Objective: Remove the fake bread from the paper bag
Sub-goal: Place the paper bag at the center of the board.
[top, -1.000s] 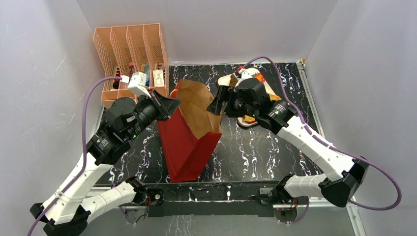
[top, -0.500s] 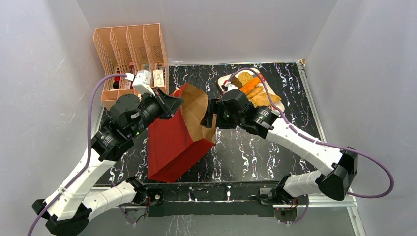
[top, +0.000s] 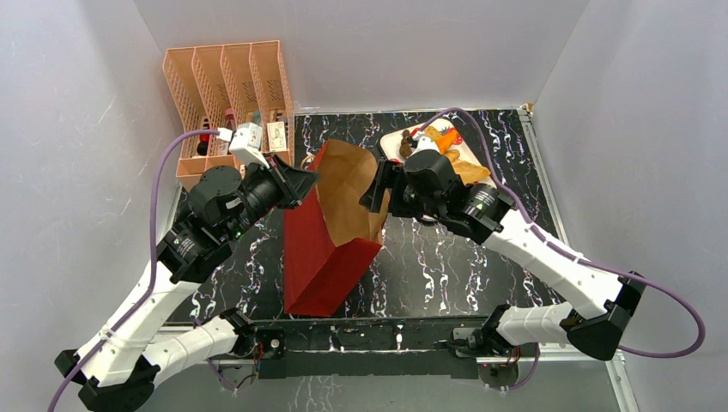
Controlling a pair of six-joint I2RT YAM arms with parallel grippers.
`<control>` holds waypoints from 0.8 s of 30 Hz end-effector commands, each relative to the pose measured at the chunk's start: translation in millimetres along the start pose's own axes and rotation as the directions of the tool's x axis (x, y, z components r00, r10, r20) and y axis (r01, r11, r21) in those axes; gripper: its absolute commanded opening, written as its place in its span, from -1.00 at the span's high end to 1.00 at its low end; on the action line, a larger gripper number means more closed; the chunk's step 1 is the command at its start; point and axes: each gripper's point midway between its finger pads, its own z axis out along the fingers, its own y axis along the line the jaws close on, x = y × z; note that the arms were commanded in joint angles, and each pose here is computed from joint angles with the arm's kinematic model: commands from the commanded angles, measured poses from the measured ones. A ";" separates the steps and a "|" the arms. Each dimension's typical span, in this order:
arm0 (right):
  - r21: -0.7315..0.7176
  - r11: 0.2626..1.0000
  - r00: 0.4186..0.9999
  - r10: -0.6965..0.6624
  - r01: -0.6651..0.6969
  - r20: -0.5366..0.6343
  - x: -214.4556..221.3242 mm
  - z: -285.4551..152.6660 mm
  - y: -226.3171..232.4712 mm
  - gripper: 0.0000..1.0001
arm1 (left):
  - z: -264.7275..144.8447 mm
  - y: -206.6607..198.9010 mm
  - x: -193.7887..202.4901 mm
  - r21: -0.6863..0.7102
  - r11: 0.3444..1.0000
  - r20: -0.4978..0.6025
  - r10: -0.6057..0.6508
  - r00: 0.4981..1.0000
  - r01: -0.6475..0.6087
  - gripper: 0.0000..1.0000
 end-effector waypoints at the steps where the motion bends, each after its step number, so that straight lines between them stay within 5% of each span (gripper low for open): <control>1: -0.053 0.998 0.993 0.025 -0.019 0.112 -35.2 -25.4 21.4 -0.43 | -1.8 -9.2 -11.2 0.039 0.999 0.032 0.011 0.999 -0.013 1.00; 24: -0.012 0.999 0.994 0.050 -0.049 0.093 -27.8 -39.5 10.1 -0.40 | 7.9 -10.2 -6.9 0.050 0.999 0.022 0.016 1.000 -0.017 1.00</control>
